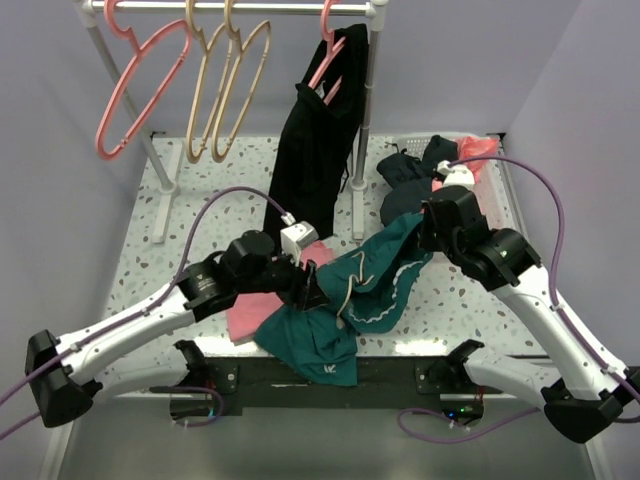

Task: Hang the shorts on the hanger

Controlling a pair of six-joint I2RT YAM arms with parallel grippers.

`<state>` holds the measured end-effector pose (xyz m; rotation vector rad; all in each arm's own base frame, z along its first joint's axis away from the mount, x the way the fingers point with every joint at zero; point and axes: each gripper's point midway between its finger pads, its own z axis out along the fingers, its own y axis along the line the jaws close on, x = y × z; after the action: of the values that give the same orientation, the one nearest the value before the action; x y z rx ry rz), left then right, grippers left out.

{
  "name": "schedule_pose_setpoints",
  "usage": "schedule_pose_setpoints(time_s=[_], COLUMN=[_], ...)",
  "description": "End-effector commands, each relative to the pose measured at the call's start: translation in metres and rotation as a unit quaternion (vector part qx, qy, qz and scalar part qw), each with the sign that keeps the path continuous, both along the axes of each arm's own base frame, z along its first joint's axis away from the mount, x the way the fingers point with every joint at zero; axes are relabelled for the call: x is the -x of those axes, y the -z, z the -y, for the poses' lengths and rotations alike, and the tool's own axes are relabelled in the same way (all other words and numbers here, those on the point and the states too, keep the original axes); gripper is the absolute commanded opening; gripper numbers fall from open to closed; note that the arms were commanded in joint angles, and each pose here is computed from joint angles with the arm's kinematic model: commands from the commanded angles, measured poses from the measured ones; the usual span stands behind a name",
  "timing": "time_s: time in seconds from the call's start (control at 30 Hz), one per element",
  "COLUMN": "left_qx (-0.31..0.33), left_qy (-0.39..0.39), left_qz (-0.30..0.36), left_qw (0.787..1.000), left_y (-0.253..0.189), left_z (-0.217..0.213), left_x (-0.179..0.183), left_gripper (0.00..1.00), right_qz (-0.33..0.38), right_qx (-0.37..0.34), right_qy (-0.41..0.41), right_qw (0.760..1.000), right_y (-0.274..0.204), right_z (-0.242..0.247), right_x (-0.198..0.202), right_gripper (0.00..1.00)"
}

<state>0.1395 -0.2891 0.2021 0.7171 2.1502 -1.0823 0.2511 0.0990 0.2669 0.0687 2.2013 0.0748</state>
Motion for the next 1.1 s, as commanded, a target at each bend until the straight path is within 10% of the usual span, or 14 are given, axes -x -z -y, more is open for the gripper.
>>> schedule_pose_setpoints(time_s=[0.0, 0.33, 1.07], left_qx=[-0.036, -0.118, 0.010], left_qy=[-0.007, -0.133, -0.252], left_qz=[0.016, -0.044, -0.143], left_qw=[0.999, 0.983, 0.957], left_y=[-0.018, 0.047, 0.042], left_z=[0.011, 0.061, 0.078], left_x=[0.033, 0.037, 0.027], left_gripper=[0.57, 0.44, 0.54], right_qz=[0.042, 0.047, 0.038], right_qx=[-0.017, -0.030, -0.043], right_qy=[0.009, 0.009, 0.006], right_qw=[0.999, 0.998, 0.998], right_y=[-0.027, -0.028, -0.015], right_z=[-0.006, -0.011, -0.007], right_x=[-0.016, -0.021, -0.007], right_gripper=[0.00, 0.00, 0.00])
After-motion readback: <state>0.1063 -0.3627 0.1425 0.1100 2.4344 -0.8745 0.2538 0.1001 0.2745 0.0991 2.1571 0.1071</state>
